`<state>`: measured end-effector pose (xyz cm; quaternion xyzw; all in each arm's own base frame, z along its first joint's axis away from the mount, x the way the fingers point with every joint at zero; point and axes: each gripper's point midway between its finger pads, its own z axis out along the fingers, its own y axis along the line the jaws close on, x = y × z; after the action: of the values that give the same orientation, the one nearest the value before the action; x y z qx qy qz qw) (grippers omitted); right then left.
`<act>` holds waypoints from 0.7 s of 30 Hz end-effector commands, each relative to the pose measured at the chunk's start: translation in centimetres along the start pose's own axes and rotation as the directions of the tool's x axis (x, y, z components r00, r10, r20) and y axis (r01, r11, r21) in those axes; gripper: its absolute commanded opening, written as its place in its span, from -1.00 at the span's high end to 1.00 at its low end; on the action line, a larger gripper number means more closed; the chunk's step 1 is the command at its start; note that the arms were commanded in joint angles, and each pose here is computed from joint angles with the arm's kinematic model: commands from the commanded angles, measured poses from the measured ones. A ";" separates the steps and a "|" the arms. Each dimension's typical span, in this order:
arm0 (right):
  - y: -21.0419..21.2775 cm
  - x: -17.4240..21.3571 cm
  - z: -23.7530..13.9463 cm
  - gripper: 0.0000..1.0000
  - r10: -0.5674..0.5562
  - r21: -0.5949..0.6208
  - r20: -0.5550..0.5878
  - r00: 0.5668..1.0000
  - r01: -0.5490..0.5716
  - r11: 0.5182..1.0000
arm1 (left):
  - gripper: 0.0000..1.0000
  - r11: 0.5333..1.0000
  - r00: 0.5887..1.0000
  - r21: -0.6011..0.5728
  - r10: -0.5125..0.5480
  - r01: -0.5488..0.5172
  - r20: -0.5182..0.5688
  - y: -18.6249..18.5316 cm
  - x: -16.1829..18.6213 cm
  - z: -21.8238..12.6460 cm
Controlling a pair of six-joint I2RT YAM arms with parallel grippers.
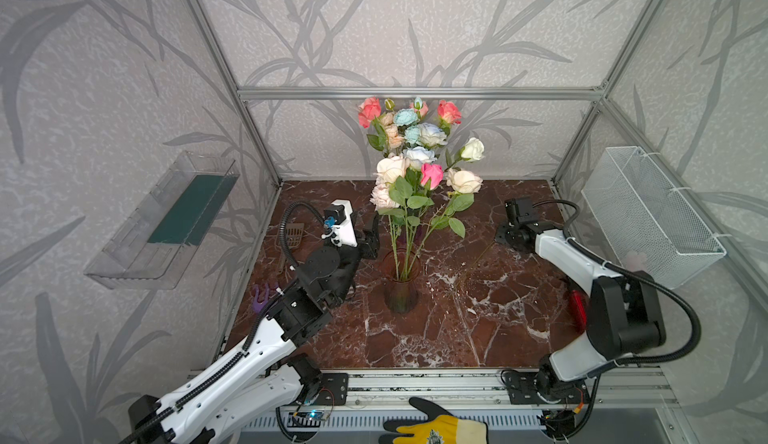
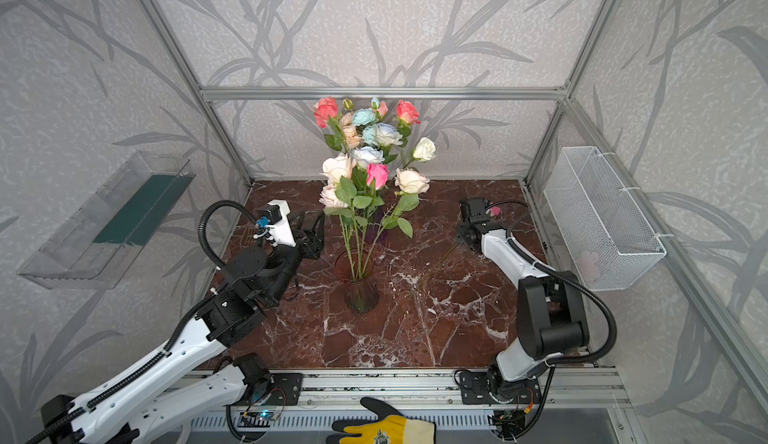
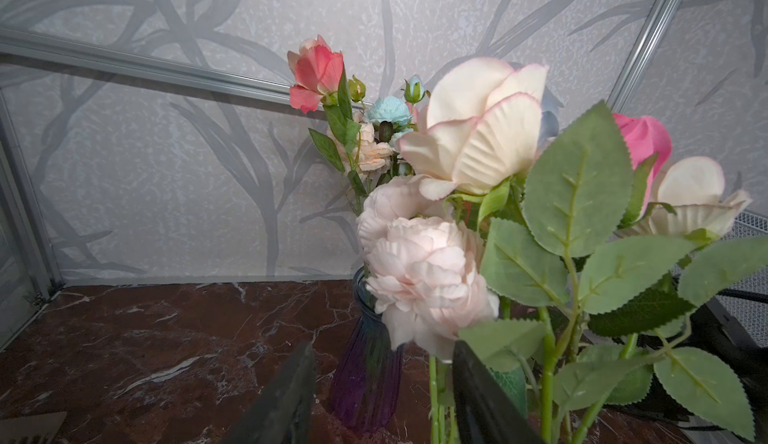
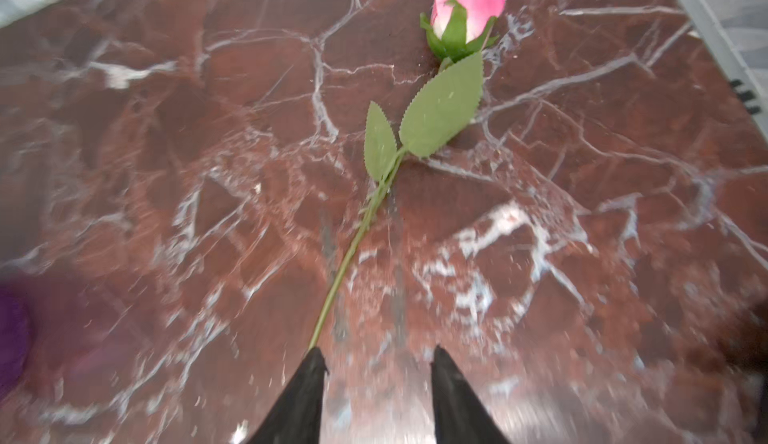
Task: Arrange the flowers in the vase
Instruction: 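Grasp the pink rose stem on the table with the right gripper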
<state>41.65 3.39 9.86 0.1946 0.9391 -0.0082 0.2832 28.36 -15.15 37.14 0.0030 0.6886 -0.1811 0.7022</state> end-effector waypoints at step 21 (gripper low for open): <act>0.2 1.2 8.8 0.28 0.064 0.055 -0.301 0.951 -0.050 0.997 | -0.09 0.996 0.997 0.059 -0.075 0.074 0.009 -0.2 -0.7 -0.8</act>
<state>45.26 2.79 2.03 0.2179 0.9654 -0.0074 0.1432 27.40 -15.02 38.17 0.0027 0.6768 -0.2219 0.7020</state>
